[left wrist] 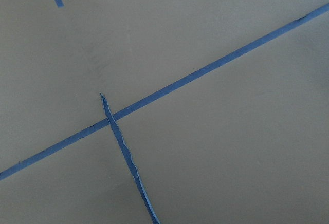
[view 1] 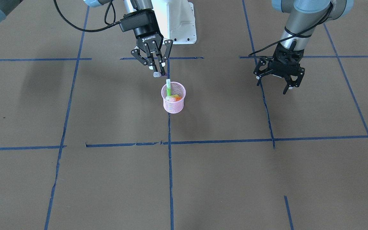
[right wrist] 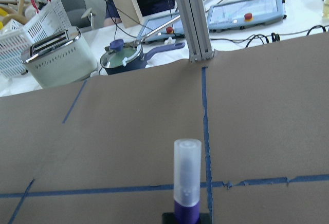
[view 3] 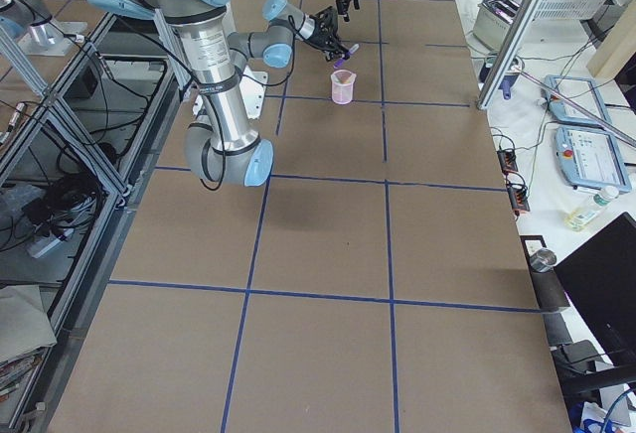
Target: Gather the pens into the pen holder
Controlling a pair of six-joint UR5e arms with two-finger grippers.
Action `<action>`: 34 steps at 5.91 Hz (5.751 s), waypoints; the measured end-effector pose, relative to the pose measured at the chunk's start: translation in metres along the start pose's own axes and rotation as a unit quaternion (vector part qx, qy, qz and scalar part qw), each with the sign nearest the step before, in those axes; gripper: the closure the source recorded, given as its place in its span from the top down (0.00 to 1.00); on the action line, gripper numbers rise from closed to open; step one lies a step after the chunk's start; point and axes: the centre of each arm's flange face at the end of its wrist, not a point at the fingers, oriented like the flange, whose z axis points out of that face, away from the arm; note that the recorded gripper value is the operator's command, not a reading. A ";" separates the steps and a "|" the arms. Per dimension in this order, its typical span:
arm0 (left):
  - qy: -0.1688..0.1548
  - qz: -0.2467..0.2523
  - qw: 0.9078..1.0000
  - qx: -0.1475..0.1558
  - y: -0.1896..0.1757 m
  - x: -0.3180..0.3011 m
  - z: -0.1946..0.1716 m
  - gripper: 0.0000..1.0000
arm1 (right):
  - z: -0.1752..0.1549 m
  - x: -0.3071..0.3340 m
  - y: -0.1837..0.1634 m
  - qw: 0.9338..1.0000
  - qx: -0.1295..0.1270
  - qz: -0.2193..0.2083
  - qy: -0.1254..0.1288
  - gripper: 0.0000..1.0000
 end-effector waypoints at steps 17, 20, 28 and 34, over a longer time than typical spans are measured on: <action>0.031 0.012 0.995 -0.098 0.003 -0.141 0.034 1.00 | 0.081 0.242 -0.087 0.951 -0.296 -0.085 0.025 0.99; 0.016 -0.064 0.993 -0.101 0.055 -0.310 -0.012 1.00 | 0.050 0.454 -0.189 0.930 -0.357 -0.065 0.059 0.99; 0.002 -0.204 0.969 -0.140 0.145 -0.423 -0.101 1.00 | -0.087 0.795 -0.225 0.890 -0.435 -0.090 0.101 1.00; 0.005 -0.214 0.963 -0.161 0.165 -0.427 -0.083 1.00 | -0.099 0.704 -0.249 0.862 -0.481 -0.028 0.154 1.00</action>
